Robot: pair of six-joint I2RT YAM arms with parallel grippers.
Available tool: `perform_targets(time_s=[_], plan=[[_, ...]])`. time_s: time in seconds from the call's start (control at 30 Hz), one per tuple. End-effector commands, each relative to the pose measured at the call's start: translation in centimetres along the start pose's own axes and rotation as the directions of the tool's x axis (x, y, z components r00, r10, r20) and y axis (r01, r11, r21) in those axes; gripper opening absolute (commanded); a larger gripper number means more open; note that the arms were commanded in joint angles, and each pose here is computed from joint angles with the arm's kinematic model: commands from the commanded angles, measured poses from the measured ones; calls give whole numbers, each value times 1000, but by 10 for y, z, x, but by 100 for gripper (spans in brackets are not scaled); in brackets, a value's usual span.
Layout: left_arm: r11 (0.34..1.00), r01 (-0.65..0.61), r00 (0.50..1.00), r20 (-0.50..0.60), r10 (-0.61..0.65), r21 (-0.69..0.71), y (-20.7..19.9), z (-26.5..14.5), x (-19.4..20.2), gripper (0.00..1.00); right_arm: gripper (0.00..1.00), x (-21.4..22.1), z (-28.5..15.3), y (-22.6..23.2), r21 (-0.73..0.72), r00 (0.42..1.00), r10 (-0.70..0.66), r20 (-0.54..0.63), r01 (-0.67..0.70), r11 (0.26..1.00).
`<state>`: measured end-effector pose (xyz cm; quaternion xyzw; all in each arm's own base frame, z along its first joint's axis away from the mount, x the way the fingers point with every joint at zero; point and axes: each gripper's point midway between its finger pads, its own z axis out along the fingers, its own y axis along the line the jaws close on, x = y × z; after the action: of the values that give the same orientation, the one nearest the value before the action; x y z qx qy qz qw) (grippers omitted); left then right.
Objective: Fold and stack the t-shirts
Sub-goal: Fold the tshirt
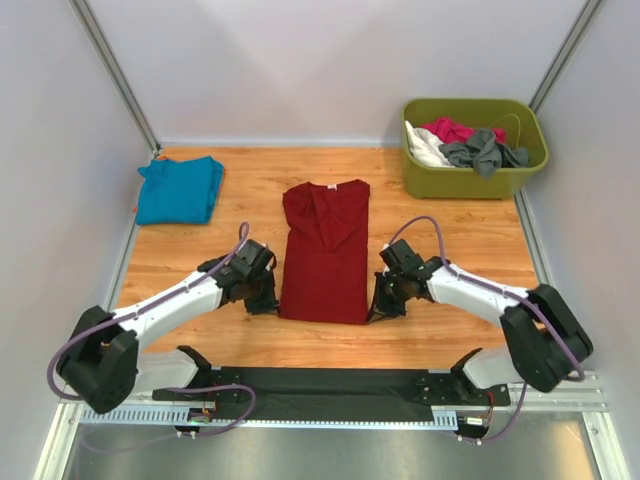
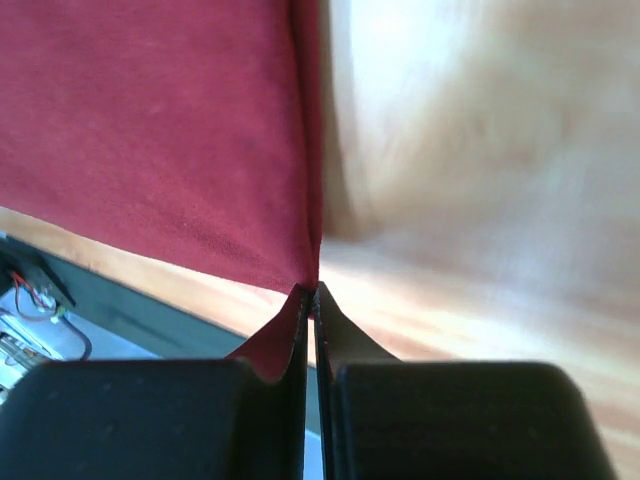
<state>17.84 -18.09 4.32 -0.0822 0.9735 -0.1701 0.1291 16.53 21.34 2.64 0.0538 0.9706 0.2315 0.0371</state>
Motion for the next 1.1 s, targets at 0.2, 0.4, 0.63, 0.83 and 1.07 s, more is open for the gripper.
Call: perform_targets(time_s=[0.2,0.4,0.63,0.83,1.07], plan=[[999,1,1000,21,0,-52,9,-70,27,0,0,41,-48,0,67,999,34,18,-36,997],[991,7,989,146,13,-133,-5,-109,-20,0,0,-4,-90,16,201,991,-47,124,21,979],[991,17,971,239,16,-135,-32,-123,-97,0,0,-93,-127,35,297,965,-123,233,50,954],[994,6,967,254,22,-109,-59,-114,-160,0,0,-164,-139,47,268,952,-123,279,45,962],[992,37,973,229,-8,-121,-66,-79,-208,0,0,-224,-113,47,216,961,-108,253,53,975]])
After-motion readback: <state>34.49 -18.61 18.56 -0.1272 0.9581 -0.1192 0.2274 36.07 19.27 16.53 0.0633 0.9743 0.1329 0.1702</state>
